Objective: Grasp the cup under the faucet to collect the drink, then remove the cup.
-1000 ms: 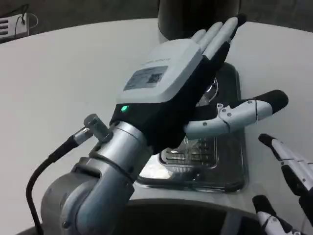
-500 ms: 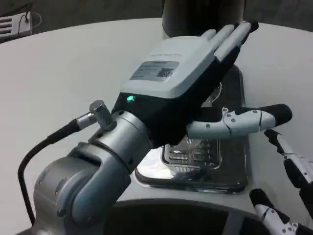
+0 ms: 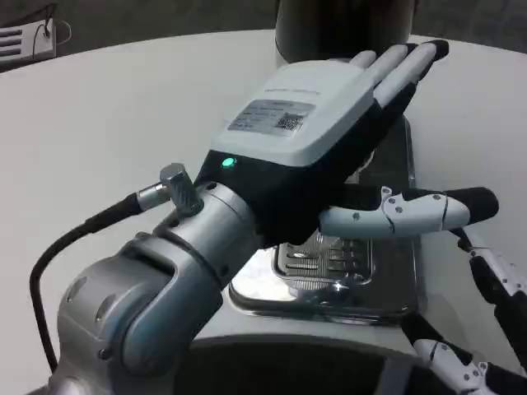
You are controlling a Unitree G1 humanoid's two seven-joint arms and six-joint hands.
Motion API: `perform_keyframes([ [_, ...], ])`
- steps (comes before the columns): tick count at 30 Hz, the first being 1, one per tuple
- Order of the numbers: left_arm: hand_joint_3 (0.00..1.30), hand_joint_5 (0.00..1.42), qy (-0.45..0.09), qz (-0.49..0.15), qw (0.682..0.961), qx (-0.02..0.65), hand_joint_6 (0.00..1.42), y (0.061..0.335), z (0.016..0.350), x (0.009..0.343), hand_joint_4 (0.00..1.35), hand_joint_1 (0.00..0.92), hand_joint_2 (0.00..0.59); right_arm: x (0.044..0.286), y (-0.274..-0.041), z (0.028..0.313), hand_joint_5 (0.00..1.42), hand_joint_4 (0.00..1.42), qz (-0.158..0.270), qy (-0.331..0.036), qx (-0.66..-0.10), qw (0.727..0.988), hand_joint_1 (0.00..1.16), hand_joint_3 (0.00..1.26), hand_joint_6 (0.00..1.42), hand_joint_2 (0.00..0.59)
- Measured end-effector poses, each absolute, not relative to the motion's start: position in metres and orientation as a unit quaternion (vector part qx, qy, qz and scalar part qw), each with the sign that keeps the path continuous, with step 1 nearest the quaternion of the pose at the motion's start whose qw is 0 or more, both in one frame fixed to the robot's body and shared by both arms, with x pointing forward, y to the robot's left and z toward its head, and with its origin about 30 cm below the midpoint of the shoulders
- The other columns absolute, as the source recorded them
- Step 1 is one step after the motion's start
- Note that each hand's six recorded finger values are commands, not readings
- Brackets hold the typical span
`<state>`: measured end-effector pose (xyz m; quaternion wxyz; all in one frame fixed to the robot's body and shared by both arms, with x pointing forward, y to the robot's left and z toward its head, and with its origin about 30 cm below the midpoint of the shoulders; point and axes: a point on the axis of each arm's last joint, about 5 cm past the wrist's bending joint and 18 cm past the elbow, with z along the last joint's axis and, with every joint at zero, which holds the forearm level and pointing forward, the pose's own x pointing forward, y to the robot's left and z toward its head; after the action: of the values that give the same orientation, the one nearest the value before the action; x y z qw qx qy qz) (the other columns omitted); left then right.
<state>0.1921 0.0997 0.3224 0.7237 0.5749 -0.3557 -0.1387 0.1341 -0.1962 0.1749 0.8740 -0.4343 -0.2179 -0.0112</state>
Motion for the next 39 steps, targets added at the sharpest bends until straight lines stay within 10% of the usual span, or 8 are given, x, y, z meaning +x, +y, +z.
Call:
perform_keyframes([
  [39, 0.0, 0.03, -0.358, -0.147, 0.717, 0.579, 0.02, 0.098, 0.319, 0.191, 0.0, 0.0, 0.101, 0.172, -0.18, 0.176, 0.02, 0.0, 0.006, -0.226, -0.407, 0.885, 0.38, 0.0, 0.11, 0.266],
])
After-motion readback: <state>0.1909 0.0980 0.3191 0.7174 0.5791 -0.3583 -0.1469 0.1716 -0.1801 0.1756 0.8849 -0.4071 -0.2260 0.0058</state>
